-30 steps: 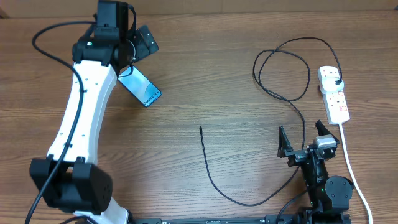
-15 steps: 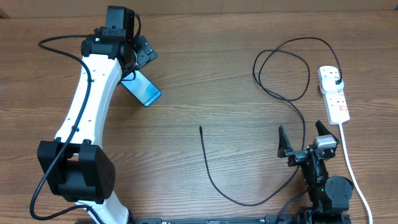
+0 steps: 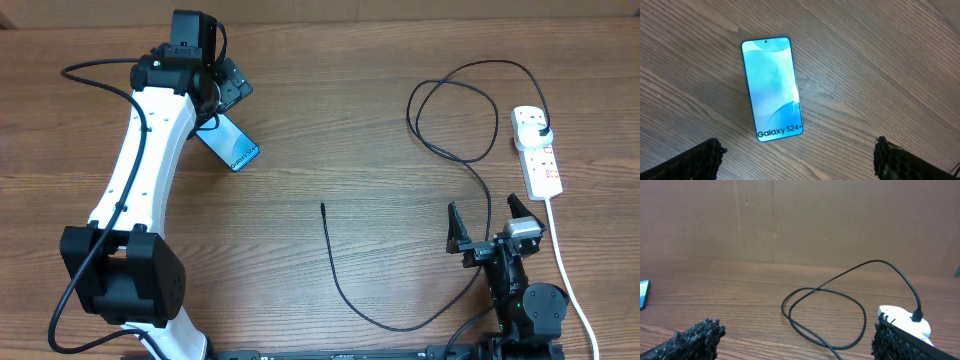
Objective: Plug charger to phone and switch on socket
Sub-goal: 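Move the left gripper forward over the blue phone, then lower the left gripper onto the phone, aligning with its long sides, then close the left gripper on the phone's sides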
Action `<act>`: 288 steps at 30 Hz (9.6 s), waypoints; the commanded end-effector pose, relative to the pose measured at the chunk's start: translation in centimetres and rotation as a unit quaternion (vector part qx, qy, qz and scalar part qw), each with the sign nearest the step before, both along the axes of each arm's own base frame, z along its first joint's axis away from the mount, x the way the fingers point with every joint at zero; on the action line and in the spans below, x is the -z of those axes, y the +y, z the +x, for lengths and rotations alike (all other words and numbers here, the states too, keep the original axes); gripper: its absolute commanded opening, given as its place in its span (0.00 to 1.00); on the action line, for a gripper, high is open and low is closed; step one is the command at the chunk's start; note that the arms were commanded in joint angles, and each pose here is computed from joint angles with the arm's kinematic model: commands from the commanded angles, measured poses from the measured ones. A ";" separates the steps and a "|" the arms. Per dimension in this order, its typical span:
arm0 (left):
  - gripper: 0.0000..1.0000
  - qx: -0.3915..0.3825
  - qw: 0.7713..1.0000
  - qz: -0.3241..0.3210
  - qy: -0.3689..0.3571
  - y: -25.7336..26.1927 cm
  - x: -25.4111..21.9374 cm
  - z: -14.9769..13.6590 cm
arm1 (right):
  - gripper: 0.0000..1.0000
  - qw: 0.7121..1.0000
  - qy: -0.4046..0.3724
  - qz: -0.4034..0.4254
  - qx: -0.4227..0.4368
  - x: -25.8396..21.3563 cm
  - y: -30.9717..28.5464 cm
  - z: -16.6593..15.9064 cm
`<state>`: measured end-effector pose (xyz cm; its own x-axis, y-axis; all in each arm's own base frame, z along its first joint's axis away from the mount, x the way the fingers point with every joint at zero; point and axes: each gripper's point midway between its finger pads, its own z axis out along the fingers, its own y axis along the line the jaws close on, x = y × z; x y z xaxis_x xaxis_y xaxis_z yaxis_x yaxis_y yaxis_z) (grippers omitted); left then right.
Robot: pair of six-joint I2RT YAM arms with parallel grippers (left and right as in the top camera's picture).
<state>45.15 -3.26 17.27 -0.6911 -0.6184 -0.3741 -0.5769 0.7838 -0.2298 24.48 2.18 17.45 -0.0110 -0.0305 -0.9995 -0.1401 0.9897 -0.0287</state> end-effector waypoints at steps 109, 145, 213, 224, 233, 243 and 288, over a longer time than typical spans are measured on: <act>1.00 -0.060 0.987 0.055 0.135 1.5 13.8 1.2 | 1.00 1.000 -0.002 -0.001 -0.002 0.2 0.1 0.0; 1.00 -0.070 0.985 0.027 0.154 0.6 16.6 1.2 | 1.00 1.000 -0.002 -0.001 -0.002 0.2 0.1 0.0; 1.00 -0.083 0.981 -0.016 0.177 1.1 18.3 0.8 | 1.00 1.000 -0.002 -0.001 -0.002 0.2 0.1 0.0; 1.00 -0.105 0.978 -0.020 0.180 3.1 18.3 0.7 | 1.00 1.000 -0.002 -0.001 -0.002 0.2 0.1 0.0; 1.00 -0.098 0.978 -0.027 0.182 2.3 18.3 0.7 | 1.00 1.000 -0.002 -0.001 -0.002 0.2 0.1 0.0; 1.00 -0.094 0.978 -0.035 0.183 1.5 18.4 0.7 | 1.00 1.000 -0.002 -0.001 -0.002 0.2 0.1 0.0; 1.00 -0.114 0.977 -0.019 0.178 1.7 18.3 0.7 | 1.00 1.000 -0.002 -0.001 -0.002 0.2 0.1 0.0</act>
<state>46.11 -1.31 0.32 -0.6234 -0.7717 -0.1258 -0.7748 0.6313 -0.0332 24.48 2.17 17.46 -0.0106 -0.0305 -0.9995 -0.1397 0.9898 -0.0287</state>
